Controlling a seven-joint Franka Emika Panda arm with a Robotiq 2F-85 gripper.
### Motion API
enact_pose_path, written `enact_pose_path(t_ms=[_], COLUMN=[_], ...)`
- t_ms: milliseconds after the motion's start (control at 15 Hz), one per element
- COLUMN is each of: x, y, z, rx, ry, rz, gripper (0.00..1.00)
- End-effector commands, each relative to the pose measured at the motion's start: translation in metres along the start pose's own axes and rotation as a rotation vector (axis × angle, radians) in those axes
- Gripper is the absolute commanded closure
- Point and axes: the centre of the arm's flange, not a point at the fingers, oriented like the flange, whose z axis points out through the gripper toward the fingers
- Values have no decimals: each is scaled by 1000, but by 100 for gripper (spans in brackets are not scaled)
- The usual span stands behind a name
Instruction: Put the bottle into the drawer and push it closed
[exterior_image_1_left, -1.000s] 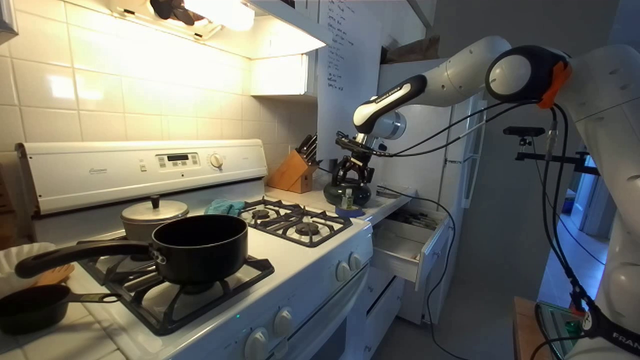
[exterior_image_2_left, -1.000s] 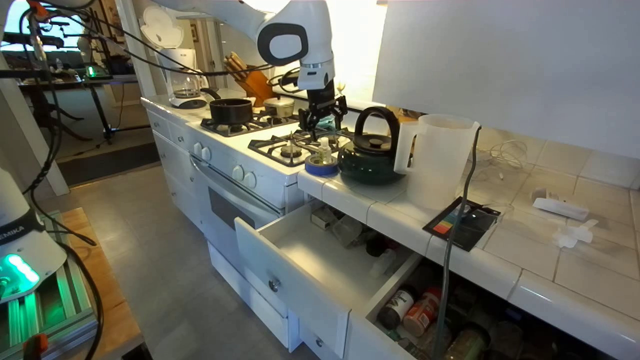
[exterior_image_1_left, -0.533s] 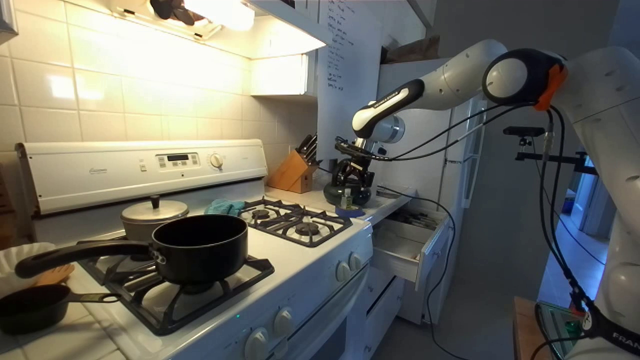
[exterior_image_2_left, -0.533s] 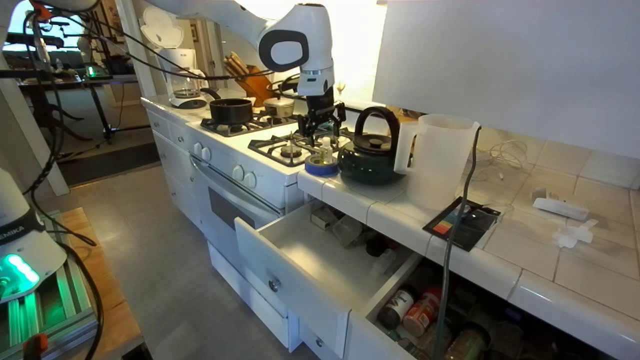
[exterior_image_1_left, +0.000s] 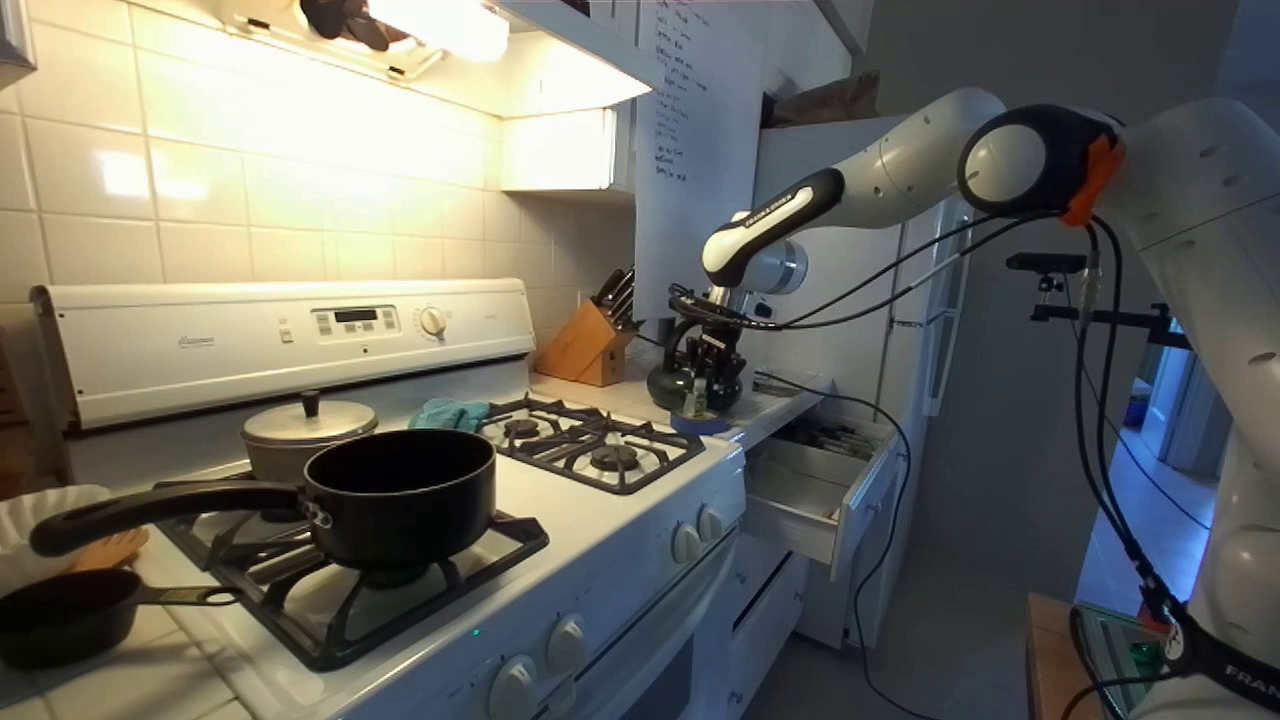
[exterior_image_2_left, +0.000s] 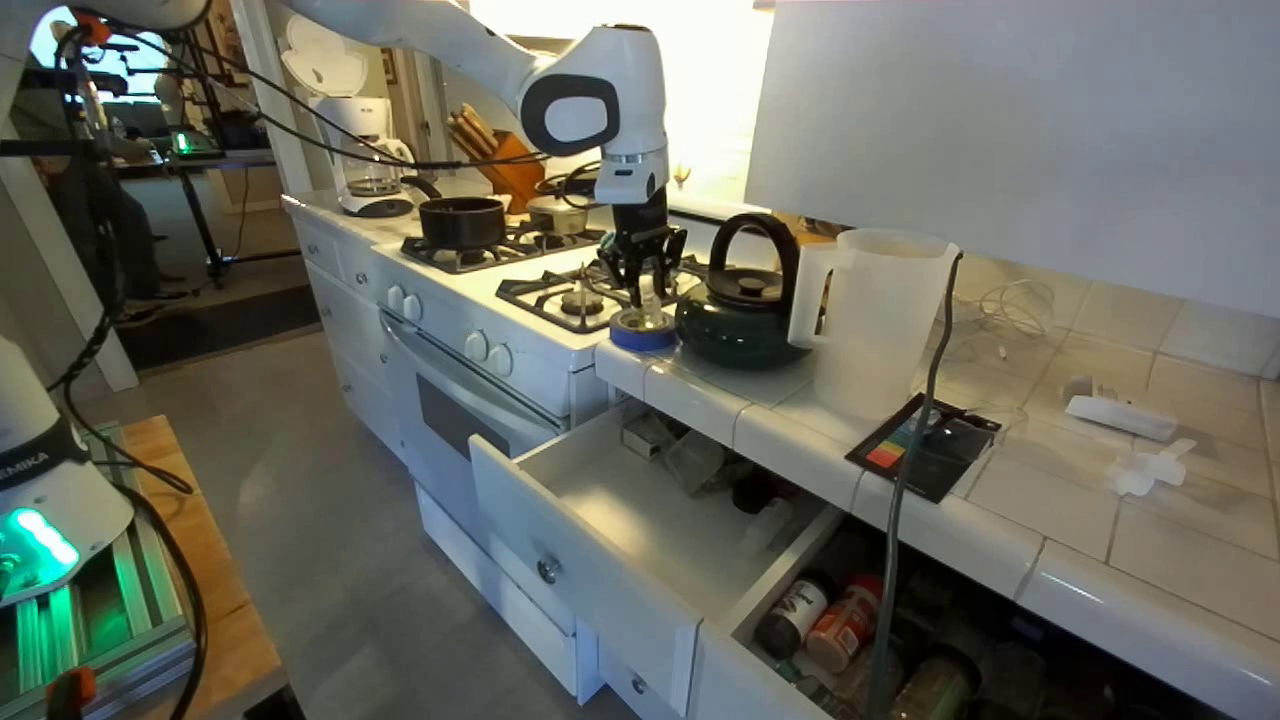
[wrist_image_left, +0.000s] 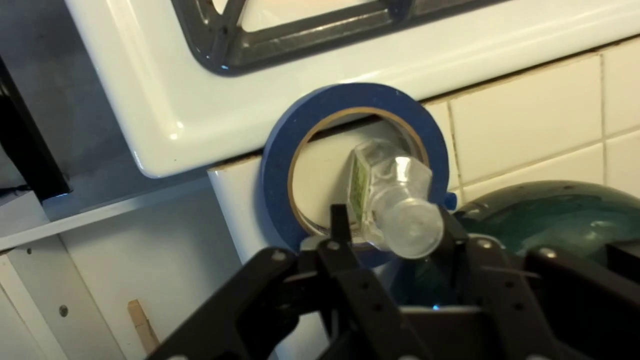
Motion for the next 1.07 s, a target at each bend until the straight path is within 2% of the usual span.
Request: enact_pose_path(t_ms=[0,67,133,333,467,667,933,1000], x=[-2,-2,-2,-1,0,6,14,24], y=[4,5,5,6,11,29,83,99], z=[-2,-2,-1,-4,-19,-60,-107,-110], rx=[-6,-7,-7,-4,11,65,65,51], ry=[27,28,29,27,18,-2,-25,-3], rz=[16,17,17,18,12,-4,-66,-56], gripper=[87,93,90,91,91,91,92,92])
